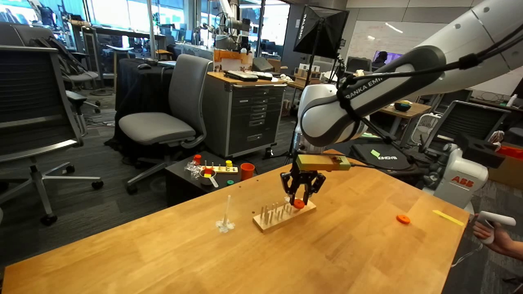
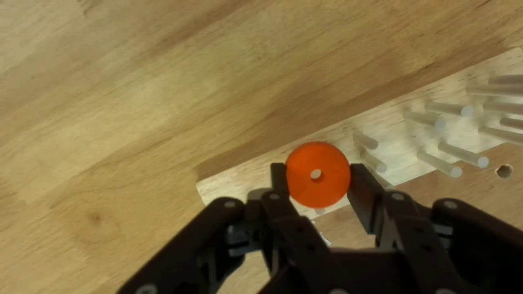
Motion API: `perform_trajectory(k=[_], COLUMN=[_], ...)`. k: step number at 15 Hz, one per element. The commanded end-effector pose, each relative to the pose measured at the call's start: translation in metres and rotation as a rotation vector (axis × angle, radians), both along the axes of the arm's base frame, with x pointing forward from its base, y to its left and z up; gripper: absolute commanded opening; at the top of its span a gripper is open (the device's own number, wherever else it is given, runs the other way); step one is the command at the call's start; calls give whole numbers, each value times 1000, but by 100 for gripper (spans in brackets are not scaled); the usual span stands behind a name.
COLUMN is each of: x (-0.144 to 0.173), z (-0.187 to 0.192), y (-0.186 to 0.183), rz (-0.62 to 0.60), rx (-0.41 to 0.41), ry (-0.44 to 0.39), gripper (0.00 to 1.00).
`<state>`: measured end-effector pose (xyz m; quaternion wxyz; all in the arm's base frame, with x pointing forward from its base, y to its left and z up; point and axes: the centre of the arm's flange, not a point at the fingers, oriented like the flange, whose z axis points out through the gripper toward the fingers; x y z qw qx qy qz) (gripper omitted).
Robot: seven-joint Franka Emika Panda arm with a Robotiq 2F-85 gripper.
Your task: Place the orange ring on the left side of the table on the wooden stand, stack the ring on the right on top of the other orange ring
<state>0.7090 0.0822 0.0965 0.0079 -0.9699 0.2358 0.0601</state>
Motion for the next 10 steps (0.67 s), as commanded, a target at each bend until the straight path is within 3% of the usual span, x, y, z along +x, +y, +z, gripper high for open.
perform_trajectory(k=[1,10], x=[11,9], z=[-2,-3], y=[5,-6], rz=[-10,-36], rx=[-11,-2], ry=[17,38], gripper=[17,17])
